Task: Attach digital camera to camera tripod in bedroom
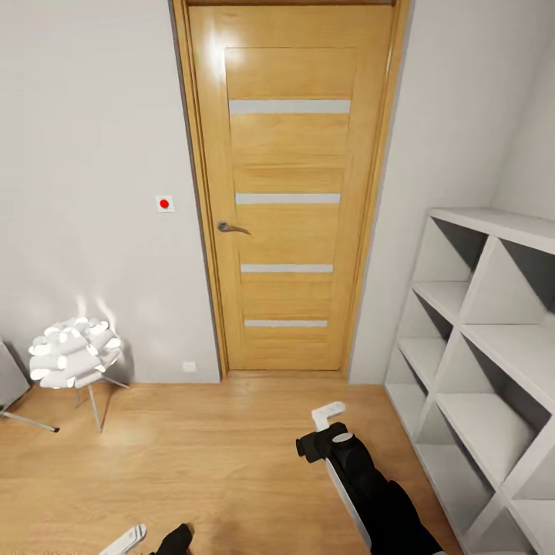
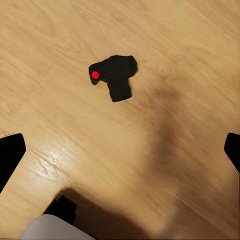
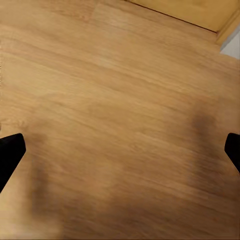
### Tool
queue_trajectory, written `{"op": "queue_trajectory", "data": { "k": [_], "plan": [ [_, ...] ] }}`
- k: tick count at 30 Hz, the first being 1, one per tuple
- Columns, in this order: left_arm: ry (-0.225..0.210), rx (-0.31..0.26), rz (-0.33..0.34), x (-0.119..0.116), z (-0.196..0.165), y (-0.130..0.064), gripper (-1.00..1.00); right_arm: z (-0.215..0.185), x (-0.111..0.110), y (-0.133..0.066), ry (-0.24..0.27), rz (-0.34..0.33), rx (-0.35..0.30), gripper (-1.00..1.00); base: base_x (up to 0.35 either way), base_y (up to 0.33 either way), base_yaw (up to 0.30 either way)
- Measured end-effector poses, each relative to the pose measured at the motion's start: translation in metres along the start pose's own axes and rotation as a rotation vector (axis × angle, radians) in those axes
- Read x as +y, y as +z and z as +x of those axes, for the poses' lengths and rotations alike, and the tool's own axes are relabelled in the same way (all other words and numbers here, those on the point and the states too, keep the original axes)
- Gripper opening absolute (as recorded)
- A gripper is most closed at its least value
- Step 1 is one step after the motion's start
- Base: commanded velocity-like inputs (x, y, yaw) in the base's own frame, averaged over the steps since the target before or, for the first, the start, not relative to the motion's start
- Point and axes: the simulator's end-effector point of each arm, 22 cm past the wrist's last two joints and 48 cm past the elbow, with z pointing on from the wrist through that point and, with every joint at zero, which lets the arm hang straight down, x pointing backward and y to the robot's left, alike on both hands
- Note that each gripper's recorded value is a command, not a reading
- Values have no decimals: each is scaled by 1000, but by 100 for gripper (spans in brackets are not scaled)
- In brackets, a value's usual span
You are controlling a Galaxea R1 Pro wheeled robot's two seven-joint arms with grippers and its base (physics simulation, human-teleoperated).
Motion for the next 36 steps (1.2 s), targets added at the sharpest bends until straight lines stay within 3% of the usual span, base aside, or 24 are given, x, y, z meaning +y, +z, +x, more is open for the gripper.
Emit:
{"op": "queue_trajectory", "data": {
  "k": [10,36],
  "plan": [
    [-3,4,0,1,1,1,100,3,1,2,0,-2,6,100,135,-204,278],
    [-5,7,7,0,2,1,100,4,5,3,-21,-6,9,100,19,-21,279]
  ]
}}
